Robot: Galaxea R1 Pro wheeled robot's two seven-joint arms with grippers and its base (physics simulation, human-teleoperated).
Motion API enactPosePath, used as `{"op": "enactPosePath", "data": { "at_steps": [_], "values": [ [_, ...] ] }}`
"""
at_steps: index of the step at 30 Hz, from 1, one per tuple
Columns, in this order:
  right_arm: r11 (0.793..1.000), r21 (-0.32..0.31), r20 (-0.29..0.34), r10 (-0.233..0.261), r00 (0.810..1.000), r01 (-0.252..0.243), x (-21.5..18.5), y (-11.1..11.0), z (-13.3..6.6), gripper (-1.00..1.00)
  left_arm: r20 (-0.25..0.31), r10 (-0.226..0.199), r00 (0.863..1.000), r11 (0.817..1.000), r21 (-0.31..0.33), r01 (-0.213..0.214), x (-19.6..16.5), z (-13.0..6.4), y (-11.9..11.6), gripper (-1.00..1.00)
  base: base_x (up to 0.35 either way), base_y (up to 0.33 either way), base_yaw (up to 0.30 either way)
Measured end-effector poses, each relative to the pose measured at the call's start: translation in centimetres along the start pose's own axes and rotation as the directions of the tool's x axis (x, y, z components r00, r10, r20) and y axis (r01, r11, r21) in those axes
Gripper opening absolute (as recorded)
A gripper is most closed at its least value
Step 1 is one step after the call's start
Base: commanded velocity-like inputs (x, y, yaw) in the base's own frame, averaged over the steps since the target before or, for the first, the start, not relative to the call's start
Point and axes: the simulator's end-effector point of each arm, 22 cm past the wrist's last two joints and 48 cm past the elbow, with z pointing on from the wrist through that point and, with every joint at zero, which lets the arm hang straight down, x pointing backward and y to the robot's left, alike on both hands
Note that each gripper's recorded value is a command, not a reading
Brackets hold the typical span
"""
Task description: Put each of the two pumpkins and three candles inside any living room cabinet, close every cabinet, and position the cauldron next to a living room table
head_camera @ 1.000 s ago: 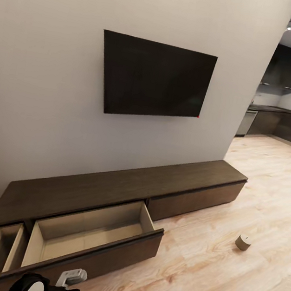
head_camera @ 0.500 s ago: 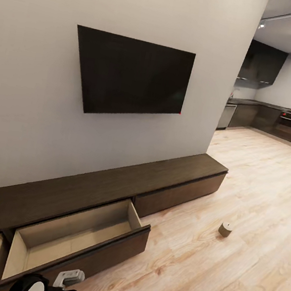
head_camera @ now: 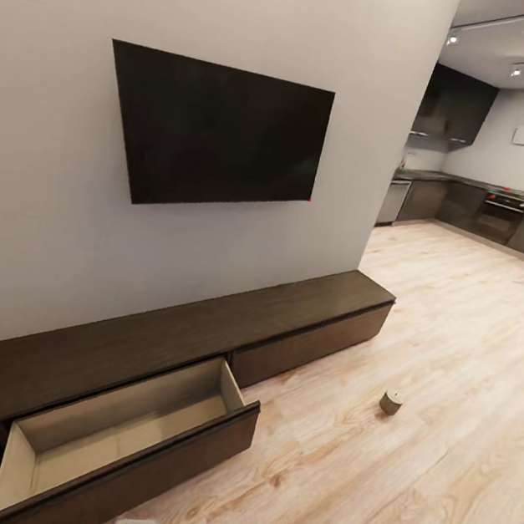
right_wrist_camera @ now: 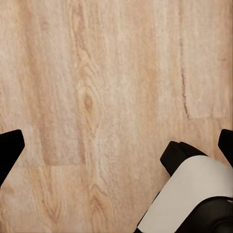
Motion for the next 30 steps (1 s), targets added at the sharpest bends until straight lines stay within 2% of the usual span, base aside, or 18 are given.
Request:
{"op": "enactPosePath", "data": {
  "at_steps": [3, 7, 14, 19, 30],
  "values": [
    [1.000, 0.000, 0.001, 0.001, 1.000, -0.001, -0.2, 0.0, -0.4, 1.00, 0.021, 0.046, 0.999, 0.998, -0.048, -0.045, -0.3, -0.4, 0.1, 1.00, 0.000, 0.000, -0.003],
    [1.000, 0.000, 0.000, 0.002, 1.000, -0.002, -0.2, 0.0, -0.6, 1.00, 0.029, 0.062, 0.998, 0.996, -0.063, -0.060, -0.4, -0.5, 0.1, 1.00, 0.000, 0.000, -0.073],
    [1.000, 0.001, -0.001, 0.003, 1.000, -0.003, -0.2, 0.0, -0.6, 1.00, 0.033, 0.066, 0.997, 0.996, -0.065, -0.064, -0.5, -0.5, 0.1, 1.00, 0.000, 0.000, -0.253],
    [1.000, 0.001, -0.001, 0.003, 1.000, -0.003, -0.2, 0.0, -0.6, 1.00, 0.063, 0.048, 0.997, 0.997, -0.063, -0.044, -0.9, -0.4, -0.1, 1.00, 0.059, -0.003, -0.287],
    [1.000, 0.000, 0.002, 0.004, 1.000, -0.004, -0.3, 0.1, -0.6, 1.00, 0.042, 0.050, 0.998, 0.996, -0.075, -0.047, 0.1, 0.4, 0.3, 1.00, 0.249, -0.101, -0.289]
  ]
}}
